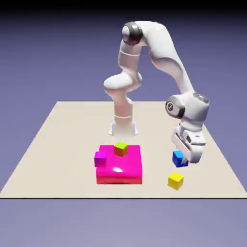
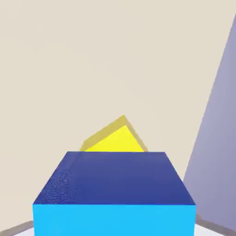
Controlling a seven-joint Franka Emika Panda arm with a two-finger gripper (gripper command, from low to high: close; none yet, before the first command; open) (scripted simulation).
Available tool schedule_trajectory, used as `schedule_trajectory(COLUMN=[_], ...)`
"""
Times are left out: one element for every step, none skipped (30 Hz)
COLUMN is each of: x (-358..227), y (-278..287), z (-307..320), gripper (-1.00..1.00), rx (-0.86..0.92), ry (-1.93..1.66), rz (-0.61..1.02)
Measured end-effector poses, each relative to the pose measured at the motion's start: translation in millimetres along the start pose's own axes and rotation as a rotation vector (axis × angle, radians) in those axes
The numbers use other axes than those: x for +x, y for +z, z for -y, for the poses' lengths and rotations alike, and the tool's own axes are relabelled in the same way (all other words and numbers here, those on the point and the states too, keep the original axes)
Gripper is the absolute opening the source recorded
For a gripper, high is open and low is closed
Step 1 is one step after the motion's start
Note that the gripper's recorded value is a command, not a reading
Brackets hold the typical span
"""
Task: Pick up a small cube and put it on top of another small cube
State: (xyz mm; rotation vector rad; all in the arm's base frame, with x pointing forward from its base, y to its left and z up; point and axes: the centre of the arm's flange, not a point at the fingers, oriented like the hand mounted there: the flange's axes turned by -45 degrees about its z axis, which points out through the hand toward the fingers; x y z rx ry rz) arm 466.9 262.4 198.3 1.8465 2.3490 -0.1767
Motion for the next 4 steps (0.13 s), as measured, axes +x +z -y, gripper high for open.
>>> schedule_trajectory(x=[0.5, 0.6, 0.6, 0.6], y=[16.7, 19.8, 19.7, 19.7], z=[0.8, 1.0, 0.9, 0.9], gripper=[-1.0, 1.0, 1.0, 1.0], rx=[0.0, 0.0, -0.001, -0.001], ry=[0.0, 0.0, 0.0, 0.0], rz=[0.0, 0.0, 0.0, 0.0])
